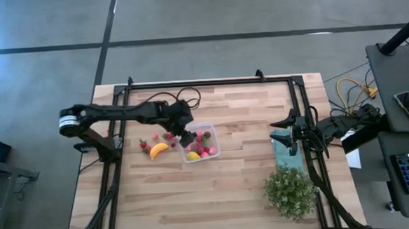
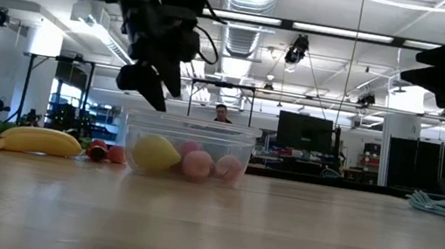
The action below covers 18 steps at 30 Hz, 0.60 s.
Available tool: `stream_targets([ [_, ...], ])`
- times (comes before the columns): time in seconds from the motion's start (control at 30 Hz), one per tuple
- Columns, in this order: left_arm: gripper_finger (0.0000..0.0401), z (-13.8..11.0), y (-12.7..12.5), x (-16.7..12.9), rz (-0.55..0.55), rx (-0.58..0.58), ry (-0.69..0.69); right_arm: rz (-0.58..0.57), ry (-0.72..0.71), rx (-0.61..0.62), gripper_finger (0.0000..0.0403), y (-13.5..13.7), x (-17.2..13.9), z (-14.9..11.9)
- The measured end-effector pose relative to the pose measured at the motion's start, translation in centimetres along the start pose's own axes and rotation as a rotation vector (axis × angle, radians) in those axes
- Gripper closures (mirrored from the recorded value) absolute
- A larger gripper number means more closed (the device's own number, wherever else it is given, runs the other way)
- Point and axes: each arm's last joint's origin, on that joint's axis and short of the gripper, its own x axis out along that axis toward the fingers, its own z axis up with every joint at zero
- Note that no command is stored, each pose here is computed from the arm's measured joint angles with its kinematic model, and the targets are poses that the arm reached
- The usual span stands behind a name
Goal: Pick and placing Produce into tupperware
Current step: Put the peach into the transparent bin
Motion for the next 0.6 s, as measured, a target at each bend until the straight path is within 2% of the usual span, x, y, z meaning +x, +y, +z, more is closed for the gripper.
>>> stream_targets([
  [0.13,0.0145,-0.2,0.9,-1.4,0.079,0.149,-0.016,0.0,0.0,0.0,0.017,0.0,0.0,0.0],
  [0.27,0.0142,-1.3,2.1,-3.7,0.28,0.365,0.036,0.0,0.0,0.0,0.017,0.0,0.0,0.0],
  [0.33,0.0141,-2.2,2.5,-4.5,0.368,0.431,0.074,0.0,0.0,0.0,0.017,0.0,0.0,0.0],
  [0.37,0.0141,-2.6,2.6,-4.7,0.384,0.46,0.086,0.0,0.0,0.0,0.017,0.0,0.0,0.0],
  [0.47,0.0141,-3.6,3.0,-4.7,0.342,0.519,0.078,0.0,0.0,0.0,0.017,0.0,0.0,0.0],
  [0.6,0.0141,-5.3,4.0,-3.1,0.309,0.57,0.08,0.0,0.0,0.0,0.017,0.0,0.0,0.0],
])
